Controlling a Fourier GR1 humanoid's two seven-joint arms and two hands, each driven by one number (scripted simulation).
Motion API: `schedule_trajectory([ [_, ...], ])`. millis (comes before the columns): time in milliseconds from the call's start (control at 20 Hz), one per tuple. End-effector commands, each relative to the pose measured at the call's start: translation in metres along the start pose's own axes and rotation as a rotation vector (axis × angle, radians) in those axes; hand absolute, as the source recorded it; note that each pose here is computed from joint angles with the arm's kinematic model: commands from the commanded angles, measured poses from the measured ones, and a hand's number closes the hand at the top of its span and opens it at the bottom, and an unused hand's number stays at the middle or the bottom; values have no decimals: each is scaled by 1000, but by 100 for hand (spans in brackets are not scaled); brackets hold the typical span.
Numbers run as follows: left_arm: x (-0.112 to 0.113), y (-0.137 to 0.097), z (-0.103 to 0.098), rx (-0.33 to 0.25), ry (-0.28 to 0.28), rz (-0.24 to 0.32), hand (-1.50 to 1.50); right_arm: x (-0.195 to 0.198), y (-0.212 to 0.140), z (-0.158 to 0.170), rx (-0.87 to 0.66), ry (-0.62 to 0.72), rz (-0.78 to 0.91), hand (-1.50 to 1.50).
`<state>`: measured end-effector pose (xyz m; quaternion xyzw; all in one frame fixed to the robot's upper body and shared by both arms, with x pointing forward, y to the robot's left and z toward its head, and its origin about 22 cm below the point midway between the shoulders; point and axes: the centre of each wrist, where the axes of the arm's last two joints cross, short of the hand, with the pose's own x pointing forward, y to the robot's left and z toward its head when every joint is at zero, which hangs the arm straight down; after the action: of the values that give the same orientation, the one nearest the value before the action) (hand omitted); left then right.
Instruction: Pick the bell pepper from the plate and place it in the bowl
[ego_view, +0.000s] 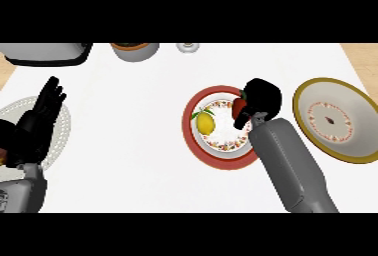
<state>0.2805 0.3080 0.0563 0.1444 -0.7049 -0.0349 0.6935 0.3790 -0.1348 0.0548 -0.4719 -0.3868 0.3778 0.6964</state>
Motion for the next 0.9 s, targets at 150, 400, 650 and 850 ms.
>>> schedule_trajectory([
  [150,11,5,0,33,0,-8,0,36,-79,25,-421,79,-44,150],
  [400,-6,-1,3,32,22,-8,0,28,-112,59,-576,90,-191,150],
  [650,3,11,4,20,9,-7,0,-9,-135,64,-630,159,-231,150],
  [850,-4,-9,1,28,7,-2,0,-44,-160,44,-646,168,-268,150],
])
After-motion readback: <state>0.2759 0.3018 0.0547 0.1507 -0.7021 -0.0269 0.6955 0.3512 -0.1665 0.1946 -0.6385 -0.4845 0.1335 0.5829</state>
